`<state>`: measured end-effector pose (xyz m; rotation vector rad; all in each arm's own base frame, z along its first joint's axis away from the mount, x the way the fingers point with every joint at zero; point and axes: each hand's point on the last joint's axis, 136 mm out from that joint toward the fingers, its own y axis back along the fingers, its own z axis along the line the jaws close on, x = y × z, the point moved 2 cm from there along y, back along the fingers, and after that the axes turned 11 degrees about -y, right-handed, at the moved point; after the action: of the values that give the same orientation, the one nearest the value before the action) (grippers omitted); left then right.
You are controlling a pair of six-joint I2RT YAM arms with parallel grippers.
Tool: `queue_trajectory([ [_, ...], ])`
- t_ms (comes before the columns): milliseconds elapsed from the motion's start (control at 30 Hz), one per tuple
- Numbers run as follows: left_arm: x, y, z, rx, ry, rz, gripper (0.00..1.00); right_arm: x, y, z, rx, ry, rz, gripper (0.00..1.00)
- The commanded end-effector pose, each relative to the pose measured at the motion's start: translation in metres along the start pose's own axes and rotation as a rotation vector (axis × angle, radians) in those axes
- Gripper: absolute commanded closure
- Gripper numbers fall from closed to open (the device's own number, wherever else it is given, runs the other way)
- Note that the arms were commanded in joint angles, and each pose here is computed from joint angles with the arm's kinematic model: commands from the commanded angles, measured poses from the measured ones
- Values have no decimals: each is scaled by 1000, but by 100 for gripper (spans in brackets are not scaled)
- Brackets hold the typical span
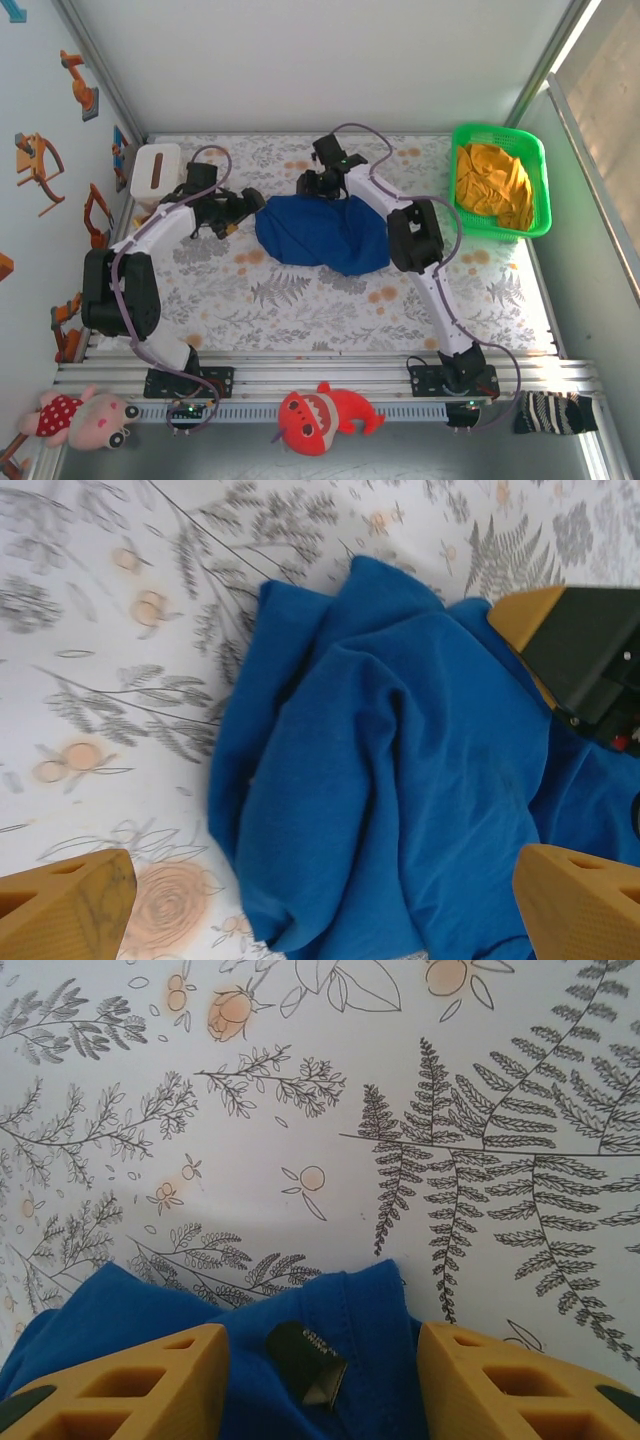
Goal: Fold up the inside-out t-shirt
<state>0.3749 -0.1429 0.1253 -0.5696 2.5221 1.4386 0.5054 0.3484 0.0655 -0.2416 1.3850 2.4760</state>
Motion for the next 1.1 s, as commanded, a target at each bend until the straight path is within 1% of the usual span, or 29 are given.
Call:
queue_trajectory([
  [0,8,-17,-10,6,-41,47,4,-1,4,8,-23,-30,20,54],
  [33,14,-23,-11,7,-52,70,4,0,3,7,-27,-34,25,62],
  [67,21,-28,-11,4,-59,90,4,-1,4,8,-31,-35,25,74],
  [100,28,-32,-11,1,-67,109,4,-3,7,9,-36,-35,20,89],
  [133,36,-36,-10,-4,-73,129,4,-7,13,12,-47,-36,11,100],
  [200,49,-41,-8,-7,-79,155,4,-18,31,23,-84,-27,-19,100],
  [267,62,-44,-8,-7,-86,175,4,-32,60,37,-127,-11,-68,100],
  [400,81,-43,-8,-1,-96,197,4,-57,136,73,-234,35,-189,100],
  [500,88,-38,-9,7,-100,196,4,-63,193,97,-309,65,-279,100],
  [567,88,-33,-11,14,-104,184,4,-63,224,108,-352,77,-329,100],
  [700,80,-14,-20,25,-126,130,4,-57,279,123,-436,86,-418,100],
  [833,63,13,-27,7,-146,32,4,-47,327,133,-514,95,-489,100],
  [933,47,31,-22,-30,-126,-47,4,-41,353,135,-526,112,-531,100],
  [1067,28,45,-9,-31,-42,-125,4,-34,381,129,-492,139,-587,100],
])
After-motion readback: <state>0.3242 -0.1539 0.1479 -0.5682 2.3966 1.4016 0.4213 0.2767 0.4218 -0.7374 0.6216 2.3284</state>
